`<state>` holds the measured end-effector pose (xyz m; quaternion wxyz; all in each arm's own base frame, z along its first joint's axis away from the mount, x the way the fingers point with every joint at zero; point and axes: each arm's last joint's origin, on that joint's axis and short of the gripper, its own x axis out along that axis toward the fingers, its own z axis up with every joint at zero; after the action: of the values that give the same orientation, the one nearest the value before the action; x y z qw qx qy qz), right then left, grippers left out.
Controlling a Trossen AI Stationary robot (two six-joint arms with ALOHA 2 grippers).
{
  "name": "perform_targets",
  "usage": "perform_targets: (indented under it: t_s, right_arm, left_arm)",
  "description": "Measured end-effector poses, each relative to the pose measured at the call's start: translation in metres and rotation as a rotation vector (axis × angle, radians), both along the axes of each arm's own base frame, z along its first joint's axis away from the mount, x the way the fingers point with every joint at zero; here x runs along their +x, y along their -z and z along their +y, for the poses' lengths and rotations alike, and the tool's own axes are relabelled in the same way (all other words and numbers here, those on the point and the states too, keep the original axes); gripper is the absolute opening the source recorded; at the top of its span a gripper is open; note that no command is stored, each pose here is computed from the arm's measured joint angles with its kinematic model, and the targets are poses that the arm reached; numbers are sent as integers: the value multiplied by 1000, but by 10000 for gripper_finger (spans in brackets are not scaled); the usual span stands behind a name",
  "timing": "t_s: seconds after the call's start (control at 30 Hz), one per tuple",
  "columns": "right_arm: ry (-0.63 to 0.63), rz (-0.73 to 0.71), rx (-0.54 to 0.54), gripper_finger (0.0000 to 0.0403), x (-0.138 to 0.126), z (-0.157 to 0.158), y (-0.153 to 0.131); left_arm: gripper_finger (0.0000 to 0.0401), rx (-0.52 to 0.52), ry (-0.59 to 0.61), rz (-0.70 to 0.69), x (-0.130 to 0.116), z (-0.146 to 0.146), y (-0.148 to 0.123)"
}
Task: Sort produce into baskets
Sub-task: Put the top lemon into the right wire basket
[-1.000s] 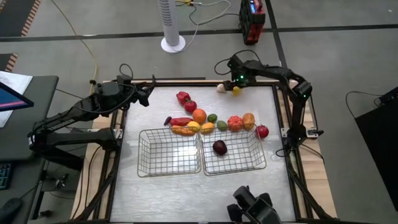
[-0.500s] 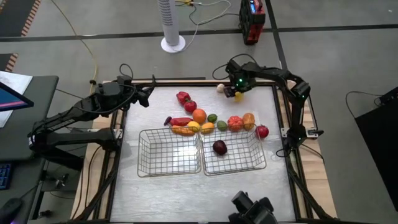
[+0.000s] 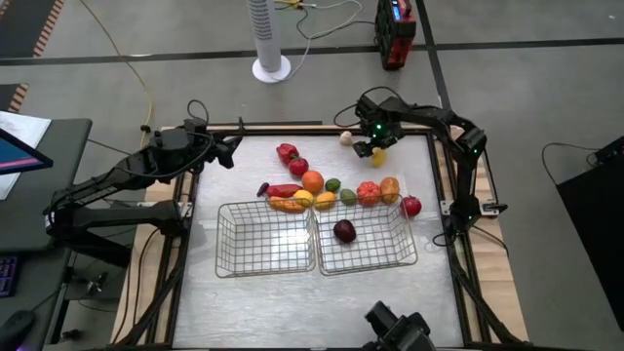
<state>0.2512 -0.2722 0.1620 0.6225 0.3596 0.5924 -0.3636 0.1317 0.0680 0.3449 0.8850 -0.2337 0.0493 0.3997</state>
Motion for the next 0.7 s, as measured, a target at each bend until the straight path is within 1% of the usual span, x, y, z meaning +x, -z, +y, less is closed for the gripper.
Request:
perform_targets:
  t_s: [0.1, 0.23, 0.37, 0.5, 0.63, 0.7]
  right_arm:
    - [-28, -44, 20, 302, 3, 1, 0]
    - [-71, -35, 33, 280, 7, 7, 0]
    - [-84, -44, 23, 258, 11, 9, 0]
    - [-106, -64, 18, 223, 16, 12, 0]
    - [-161, -92, 52, 185, 19, 16, -1]
    - [-190, -81, 71, 177, 18, 17, -5]
  left_arm:
    - [256, 0, 1, 0, 0, 0, 0]
    - [256, -1, 0, -1, 0, 0, 0]
    - [256, -2, 0, -2, 0, 0, 0]
    - [256, -2, 1, -2, 0, 0, 0]
    - [256, -10, 0, -10, 0, 0, 0]
    - [256, -18, 7, -17, 0, 0, 0]
